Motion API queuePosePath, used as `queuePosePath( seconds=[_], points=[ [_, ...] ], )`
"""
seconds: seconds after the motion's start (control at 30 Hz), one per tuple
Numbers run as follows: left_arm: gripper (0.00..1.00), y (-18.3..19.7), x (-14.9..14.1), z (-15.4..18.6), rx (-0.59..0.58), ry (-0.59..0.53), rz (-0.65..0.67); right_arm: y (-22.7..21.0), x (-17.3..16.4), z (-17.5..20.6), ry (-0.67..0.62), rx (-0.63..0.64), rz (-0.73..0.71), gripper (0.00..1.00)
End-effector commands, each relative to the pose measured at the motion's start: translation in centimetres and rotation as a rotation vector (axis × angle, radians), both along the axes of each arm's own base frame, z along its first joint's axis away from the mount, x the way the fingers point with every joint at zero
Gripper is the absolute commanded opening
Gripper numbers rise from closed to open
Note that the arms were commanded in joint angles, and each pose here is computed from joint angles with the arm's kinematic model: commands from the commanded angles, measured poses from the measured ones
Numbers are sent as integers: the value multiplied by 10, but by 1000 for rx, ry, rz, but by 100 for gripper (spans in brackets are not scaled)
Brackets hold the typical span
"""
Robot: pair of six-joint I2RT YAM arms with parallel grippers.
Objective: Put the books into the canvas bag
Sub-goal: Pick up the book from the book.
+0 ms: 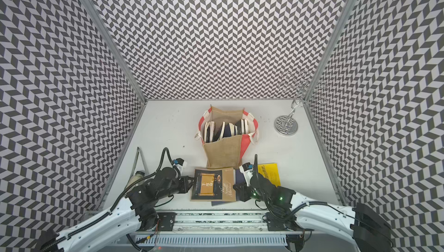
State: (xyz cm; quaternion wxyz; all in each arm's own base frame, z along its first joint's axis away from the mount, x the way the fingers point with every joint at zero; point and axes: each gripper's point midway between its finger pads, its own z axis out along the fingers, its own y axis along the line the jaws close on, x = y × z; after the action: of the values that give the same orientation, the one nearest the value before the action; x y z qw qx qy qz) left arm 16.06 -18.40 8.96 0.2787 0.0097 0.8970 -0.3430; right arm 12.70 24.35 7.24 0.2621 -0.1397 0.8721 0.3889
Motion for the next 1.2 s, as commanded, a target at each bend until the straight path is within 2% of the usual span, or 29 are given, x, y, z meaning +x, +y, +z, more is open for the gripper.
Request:
queuePosePath(
  seconds=[0.0,0.03,0.07,0.1,0.13,0.2,0.27,0.5,0.7,0.9,1.17],
  points=[
    [0,-22,9,83,-185,-175,-61,32,6,61,-100,200,69,15],
    [0,-20,11,86,-174,-179,-57,31,7,60,-103,196,66,23],
    [0,-19,12,89,-159,-180,-57,29,8,59,-110,193,63,36],
    [0,-20,11,93,-153,-182,-70,27,11,61,-120,201,51,53],
    [0,-22,11,95,-155,-183,-79,24,12,58,-120,199,43,63],
    [0,-24,10,99,-154,-186,-97,17,13,52,-117,216,35,78],
    [0,-24,10,103,-150,-196,-103,12,14,52,-107,261,37,87],
    [0,-20,12,112,-147,-212,-86,4,12,45,-37,322,36,95],
    [0,-13,7,133,-229,-291,-69,7,-1,35,3,354,100,96],
    [0,-17,-11,142,-365,-354,-138,5,0,27,-16,357,106,98],
    [0,-23,-30,151,-445,-379,-234,5,7,60,-143,452,159,99]
  ],
)
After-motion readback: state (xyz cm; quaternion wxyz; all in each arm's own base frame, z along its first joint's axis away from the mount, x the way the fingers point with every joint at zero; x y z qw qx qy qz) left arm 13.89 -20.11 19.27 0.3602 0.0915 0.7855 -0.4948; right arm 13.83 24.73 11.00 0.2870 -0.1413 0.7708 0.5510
